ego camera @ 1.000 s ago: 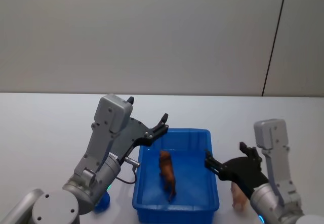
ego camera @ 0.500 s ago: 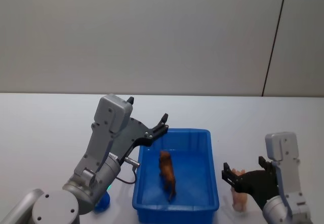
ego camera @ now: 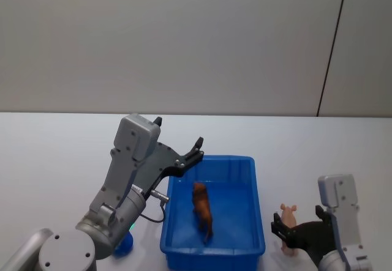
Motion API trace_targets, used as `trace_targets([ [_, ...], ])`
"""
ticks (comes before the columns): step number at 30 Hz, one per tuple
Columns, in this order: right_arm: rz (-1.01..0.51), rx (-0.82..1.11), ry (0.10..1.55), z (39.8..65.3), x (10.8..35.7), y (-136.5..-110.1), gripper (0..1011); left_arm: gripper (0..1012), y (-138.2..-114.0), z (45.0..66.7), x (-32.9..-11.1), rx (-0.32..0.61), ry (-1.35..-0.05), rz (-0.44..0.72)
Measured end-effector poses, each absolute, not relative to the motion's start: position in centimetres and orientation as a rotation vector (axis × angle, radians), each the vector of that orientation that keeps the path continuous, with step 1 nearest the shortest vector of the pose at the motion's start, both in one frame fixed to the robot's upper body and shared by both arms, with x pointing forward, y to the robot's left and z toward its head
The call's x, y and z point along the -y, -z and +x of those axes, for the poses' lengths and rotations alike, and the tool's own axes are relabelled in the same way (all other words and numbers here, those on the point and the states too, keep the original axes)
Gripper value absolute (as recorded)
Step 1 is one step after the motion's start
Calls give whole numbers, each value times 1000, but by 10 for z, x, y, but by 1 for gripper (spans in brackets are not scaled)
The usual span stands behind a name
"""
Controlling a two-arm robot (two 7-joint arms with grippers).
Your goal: Pick up the two dolls from the table and place them into the box.
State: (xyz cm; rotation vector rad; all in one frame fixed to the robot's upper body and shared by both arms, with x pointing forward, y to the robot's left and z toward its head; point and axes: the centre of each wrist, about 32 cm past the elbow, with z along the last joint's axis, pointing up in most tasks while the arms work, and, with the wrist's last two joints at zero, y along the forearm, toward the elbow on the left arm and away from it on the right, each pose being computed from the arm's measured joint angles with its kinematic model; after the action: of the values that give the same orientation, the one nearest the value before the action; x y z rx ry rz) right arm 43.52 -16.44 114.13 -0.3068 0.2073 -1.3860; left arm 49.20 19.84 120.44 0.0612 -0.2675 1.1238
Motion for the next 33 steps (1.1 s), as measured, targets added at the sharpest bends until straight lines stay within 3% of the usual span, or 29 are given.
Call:
trace_targets([
  [20, -352, -250, 1367, 437, 157, -1124, 976, 1001, -1204, 492, -198, 268, -1124, 61],
  [32, -377, -282, 1374, 440, 154, -1118, 682, 1001, -1204, 492, -198, 268, -1124, 61],
  [33, -378, -284, 1375, 441, 154, -1118, 620, 1001, -1204, 492, -198, 268, -1124, 61],
])
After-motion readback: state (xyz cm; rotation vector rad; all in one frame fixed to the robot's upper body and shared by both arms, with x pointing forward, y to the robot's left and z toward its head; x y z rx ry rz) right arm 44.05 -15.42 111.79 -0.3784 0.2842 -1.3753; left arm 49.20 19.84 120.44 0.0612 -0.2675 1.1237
